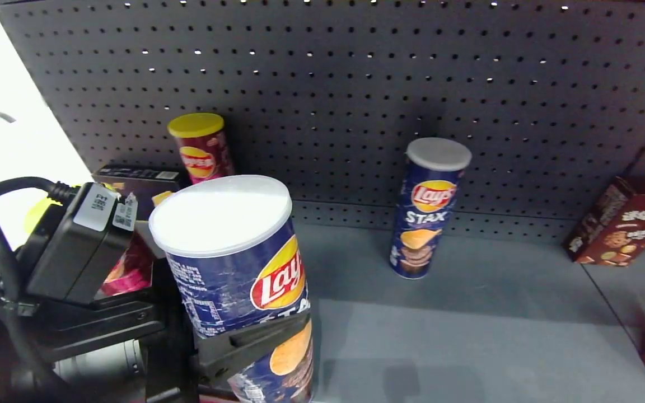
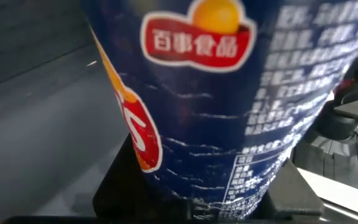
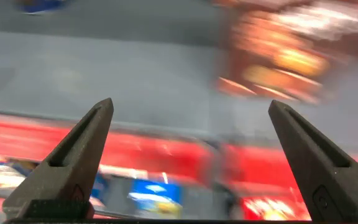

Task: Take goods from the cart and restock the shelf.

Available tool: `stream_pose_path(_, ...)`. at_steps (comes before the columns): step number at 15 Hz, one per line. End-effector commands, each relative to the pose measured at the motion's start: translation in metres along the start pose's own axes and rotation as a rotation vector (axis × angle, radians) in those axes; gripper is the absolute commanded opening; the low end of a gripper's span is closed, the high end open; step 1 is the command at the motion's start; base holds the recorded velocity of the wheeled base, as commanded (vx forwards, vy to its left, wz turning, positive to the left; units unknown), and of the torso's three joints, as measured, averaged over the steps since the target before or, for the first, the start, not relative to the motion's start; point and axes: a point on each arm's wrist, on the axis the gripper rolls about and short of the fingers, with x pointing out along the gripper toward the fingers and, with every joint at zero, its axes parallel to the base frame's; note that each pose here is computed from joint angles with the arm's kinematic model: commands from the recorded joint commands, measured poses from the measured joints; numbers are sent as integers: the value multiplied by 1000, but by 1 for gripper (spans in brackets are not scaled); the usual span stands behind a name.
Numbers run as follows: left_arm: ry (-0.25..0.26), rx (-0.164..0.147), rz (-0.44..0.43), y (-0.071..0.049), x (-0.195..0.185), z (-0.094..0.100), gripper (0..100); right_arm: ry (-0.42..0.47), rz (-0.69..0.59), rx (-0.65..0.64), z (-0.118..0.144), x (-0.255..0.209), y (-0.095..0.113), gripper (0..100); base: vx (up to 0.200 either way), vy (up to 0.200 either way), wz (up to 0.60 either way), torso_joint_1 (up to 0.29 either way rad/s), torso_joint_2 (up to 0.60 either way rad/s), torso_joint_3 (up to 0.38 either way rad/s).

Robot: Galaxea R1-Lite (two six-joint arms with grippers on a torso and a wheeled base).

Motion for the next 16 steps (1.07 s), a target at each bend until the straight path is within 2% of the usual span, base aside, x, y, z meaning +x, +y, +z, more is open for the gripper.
stream_pose_path(1,4,-1,8,1,0,-1,0,1,1,-1,0,0,0,100,0,0,0,0,0,0)
stream_pose_path(11,4,-3,12,2,-1,-2,0,1,1,0,0,0,0,100,0,0,0,0,0,0)
stream_pose_path(13,3,-4,12,2,-1,-1,0,-1,1,0,0,0,0,100,0,0,-600,2,5,2)
stream_pose_path(16,4,-4,12,2,-1,-2,0,-1,1,-1,0,0,0,100,0,0,0,0,0,0)
